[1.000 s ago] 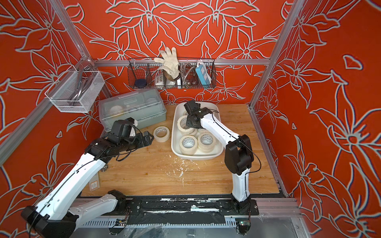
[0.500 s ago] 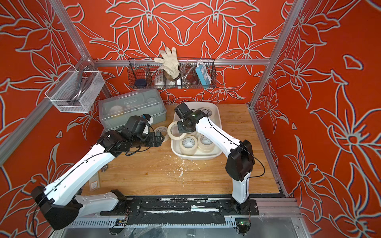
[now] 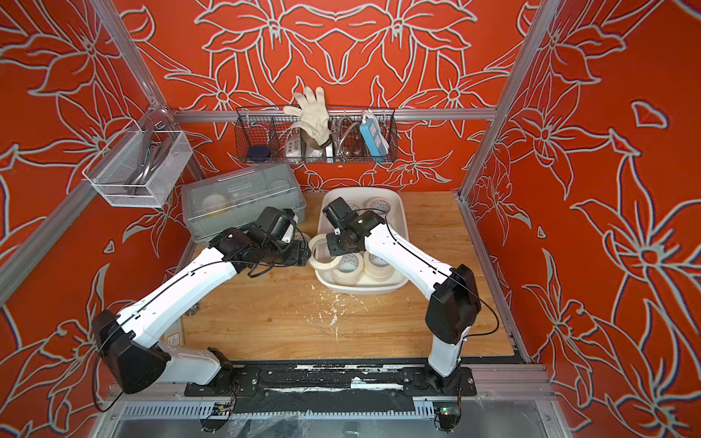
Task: Take out the art tape in the storage box
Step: Pick up the art tape from the storage box.
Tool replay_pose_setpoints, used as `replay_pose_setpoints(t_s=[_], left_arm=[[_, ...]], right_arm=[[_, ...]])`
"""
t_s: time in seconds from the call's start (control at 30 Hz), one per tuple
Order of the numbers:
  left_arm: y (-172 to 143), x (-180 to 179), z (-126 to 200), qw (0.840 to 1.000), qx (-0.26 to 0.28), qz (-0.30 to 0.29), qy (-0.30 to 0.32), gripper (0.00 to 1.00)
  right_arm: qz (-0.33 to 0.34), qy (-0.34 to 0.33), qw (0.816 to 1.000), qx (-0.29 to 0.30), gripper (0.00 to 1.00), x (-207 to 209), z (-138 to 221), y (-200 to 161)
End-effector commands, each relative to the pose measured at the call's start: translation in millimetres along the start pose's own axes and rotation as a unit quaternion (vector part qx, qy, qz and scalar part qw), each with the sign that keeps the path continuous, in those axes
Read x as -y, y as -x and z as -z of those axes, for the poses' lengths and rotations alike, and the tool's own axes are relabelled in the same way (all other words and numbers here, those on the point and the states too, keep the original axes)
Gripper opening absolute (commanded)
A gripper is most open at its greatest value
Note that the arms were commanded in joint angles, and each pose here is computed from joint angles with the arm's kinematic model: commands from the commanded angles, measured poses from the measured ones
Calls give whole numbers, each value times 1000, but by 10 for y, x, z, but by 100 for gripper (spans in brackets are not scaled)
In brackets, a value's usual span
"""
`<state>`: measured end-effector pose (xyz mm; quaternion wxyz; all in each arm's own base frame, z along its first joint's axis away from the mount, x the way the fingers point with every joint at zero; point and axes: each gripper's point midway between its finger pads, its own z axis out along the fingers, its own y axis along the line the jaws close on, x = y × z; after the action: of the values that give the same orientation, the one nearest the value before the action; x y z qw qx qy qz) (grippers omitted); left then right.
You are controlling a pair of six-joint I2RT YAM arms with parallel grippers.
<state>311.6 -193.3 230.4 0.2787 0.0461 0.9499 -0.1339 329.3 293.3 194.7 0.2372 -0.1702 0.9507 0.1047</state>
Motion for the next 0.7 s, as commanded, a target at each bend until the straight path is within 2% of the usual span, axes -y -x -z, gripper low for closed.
replay_pose_setpoints(t_s=[0.0, 0.2, 0.33, 0.43, 0.53, 0.67], left_arm=[[85, 145, -57, 1000, 4, -4, -23, 72], [56, 190, -297, 1000, -15, -6, -21, 69], [46, 183, -425, 1000, -27, -8, -11, 60], [56, 174, -482, 999, -30, -10, -5, 42], [63, 179, -507, 999, -33, -10, -3, 25], [80, 197, -504, 999, -32, -8, -6, 13]], right_arm=[[-5, 25, 999, 26, 5, -99, 151, 66], [-5, 32, 999, 28, 6, -110, 177, 40], [-5, 34, 999, 30, 8, -108, 199, 32], [-3, 34, 999, 33, 10, -103, 221, 25], [0, 35, 999, 35, 18, -100, 238, 17], [10, 33, 999, 43, 31, -79, 292, 20]])
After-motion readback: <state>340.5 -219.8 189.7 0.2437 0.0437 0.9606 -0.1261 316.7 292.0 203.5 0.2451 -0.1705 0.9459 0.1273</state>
